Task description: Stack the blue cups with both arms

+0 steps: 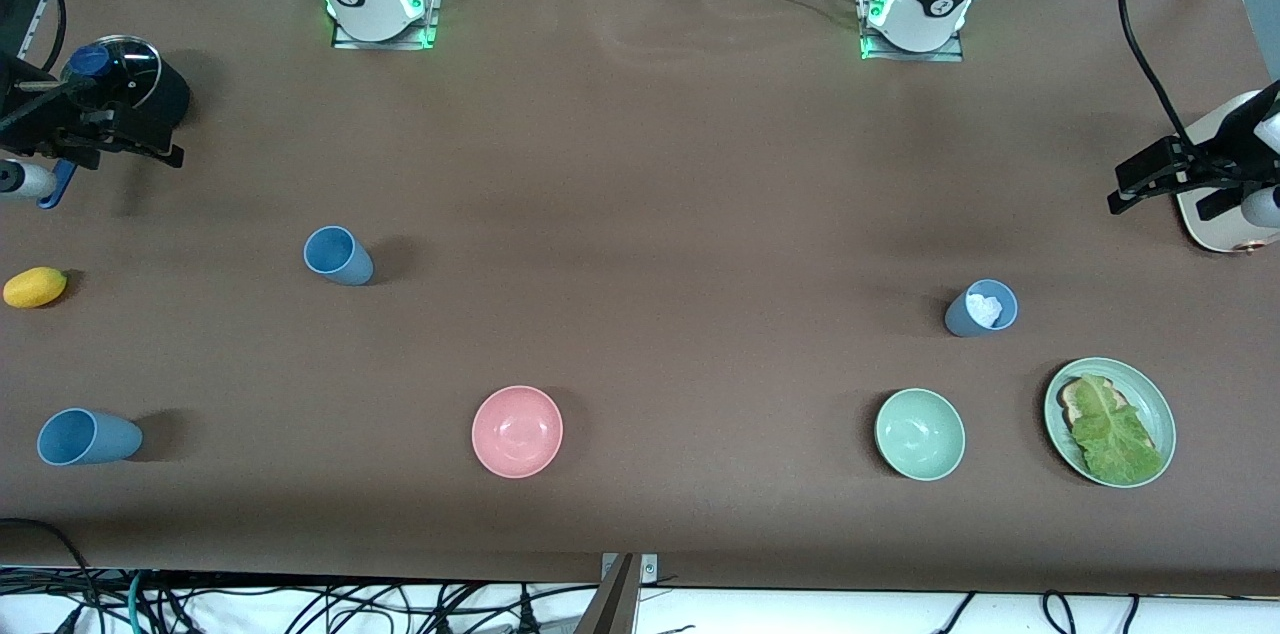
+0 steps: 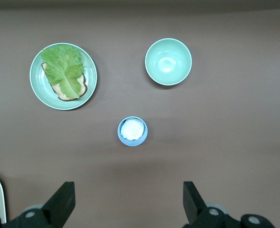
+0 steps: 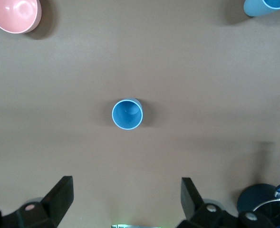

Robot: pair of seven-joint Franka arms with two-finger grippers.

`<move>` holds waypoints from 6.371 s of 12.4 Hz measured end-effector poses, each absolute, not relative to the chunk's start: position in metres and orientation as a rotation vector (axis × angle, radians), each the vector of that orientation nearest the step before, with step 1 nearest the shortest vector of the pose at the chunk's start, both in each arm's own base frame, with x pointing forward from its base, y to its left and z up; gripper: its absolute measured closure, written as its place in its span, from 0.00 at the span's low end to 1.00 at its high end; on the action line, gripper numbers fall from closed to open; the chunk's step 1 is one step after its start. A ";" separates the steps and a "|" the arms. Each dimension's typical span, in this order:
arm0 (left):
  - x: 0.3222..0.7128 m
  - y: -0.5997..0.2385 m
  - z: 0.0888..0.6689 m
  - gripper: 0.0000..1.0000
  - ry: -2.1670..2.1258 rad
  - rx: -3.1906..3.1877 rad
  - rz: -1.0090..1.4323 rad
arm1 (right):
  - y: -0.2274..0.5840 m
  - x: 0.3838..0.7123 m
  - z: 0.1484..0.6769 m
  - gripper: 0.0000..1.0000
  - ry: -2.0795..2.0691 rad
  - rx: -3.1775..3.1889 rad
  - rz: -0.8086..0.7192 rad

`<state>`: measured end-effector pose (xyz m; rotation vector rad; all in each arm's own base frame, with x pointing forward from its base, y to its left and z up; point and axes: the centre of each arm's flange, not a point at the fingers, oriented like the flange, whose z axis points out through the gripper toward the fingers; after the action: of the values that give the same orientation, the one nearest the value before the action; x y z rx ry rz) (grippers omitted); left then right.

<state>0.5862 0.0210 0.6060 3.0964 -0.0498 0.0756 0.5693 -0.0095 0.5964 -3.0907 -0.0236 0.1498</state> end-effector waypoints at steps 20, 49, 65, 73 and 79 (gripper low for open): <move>0.586 0.021 0.606 0.00 -0.049 3.096 0.076 | -0.010 0.570 0.596 0.00 -0.023 -3.090 0.148; 0.599 0.033 0.572 0.00 -0.016 3.097 -0.019 | -0.010 0.571 0.594 0.00 -0.023 -3.090 0.151; 0.650 0.066 0.282 0.00 0.063 3.093 -0.238 | -0.013 0.598 0.519 0.00 -0.010 -3.072 0.355; 0.644 0.061 0.255 0.41 0.054 3.082 -0.309 | -0.015 0.597 0.441 0.00 -0.003 -3.078 0.379; 0.652 0.020 0.263 0.99 0.088 3.037 -0.275 | -0.007 0.557 0.329 0.00 -0.010 -3.104 0.191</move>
<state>0.6525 0.0195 0.2632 3.0370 0.0884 -0.2750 0.5572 -0.0068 0.3294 -3.1038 -0.0105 0.1915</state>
